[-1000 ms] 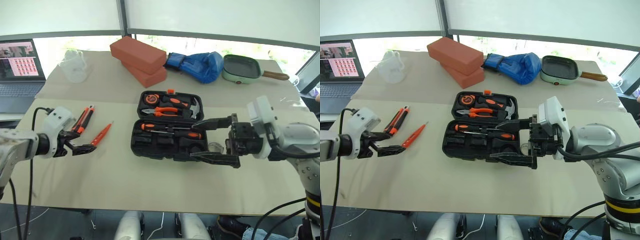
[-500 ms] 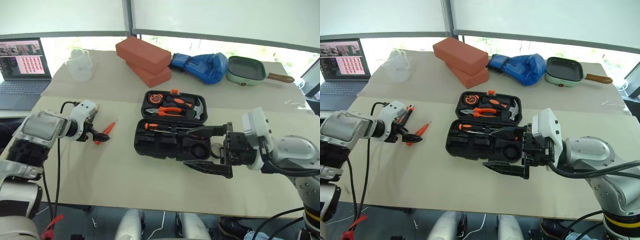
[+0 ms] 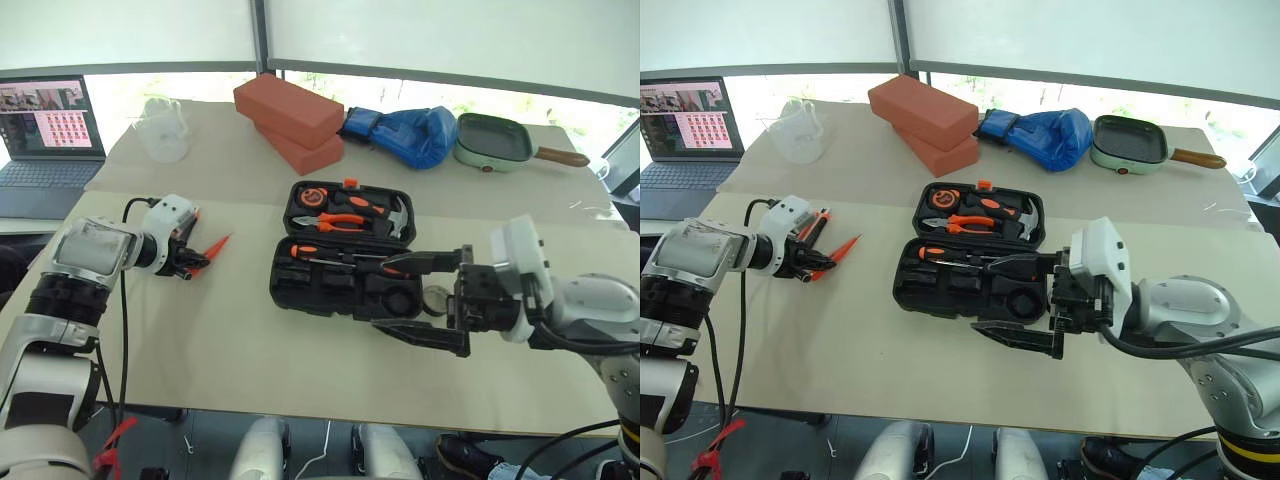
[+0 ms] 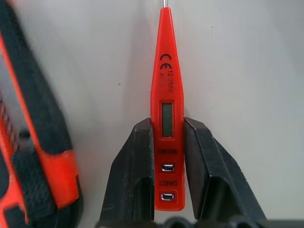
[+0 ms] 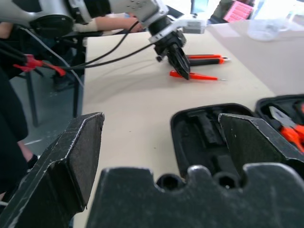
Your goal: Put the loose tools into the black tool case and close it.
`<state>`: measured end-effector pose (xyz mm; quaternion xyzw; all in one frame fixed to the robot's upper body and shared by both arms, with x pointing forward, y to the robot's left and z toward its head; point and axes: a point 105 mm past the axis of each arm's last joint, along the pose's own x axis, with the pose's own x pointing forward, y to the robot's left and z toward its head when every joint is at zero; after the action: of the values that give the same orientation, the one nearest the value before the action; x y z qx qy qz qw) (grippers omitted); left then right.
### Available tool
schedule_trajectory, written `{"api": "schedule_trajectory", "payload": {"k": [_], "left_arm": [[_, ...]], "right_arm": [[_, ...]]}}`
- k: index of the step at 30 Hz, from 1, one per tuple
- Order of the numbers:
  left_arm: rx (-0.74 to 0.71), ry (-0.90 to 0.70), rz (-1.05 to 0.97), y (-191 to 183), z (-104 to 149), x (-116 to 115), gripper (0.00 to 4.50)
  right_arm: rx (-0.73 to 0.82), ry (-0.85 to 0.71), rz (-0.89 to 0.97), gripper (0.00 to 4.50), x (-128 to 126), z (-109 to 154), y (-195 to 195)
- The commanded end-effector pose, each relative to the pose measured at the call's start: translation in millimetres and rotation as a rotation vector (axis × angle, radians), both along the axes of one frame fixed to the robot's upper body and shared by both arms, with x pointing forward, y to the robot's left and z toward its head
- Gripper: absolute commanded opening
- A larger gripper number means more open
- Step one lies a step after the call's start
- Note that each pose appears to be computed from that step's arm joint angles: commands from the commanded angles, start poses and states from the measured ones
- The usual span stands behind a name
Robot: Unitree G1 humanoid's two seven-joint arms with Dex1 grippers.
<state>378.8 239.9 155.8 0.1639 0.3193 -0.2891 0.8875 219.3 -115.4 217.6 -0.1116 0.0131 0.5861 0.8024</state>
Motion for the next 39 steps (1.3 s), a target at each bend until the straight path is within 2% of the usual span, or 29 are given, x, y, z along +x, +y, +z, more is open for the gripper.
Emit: {"api": "schedule_trajectory", "payload": {"k": [1,3,6,9,13,21,31,39], "left_arm": [[0.033,-0.251,-0.224,-35,63,9,0.42],[0.044,-0.312,-0.423,-76,79,3,0.42],[0.12,-0.334,-0.686,-118,74,-12,0.42],[0.184,-0.328,-0.794,-132,62,-17,0.42],[0.201,-0.295,-0.914,-151,53,-24,0.42],[0.322,-0.197,-1.123,-164,28,-33,0.42],[0.345,-0.104,-0.987,-166,-2,-8,0.42],[0.374,-0.001,-0.935,-155,-17,-4,0.42]], "right_arm": [[0.004,-0.044,-0.032,4.5,-3,6,-7],[-0.003,-0.036,-0.065,4.5,-2,3,-12],[-0.006,-0.037,-0.103,4.5,-1,1,-16],[-0.008,-0.038,-0.118,4.5,-3,-1,-16],[-0.009,-0.042,-0.152,4.5,-4,-3,-18],[-0.013,-0.047,-0.184,4.5,-8,-5,-22],[-0.007,-0.05,-0.202,4.5,-12,-7,-21],[0.001,-0.045,-0.204,4.5,-11,-7,-20]]}}
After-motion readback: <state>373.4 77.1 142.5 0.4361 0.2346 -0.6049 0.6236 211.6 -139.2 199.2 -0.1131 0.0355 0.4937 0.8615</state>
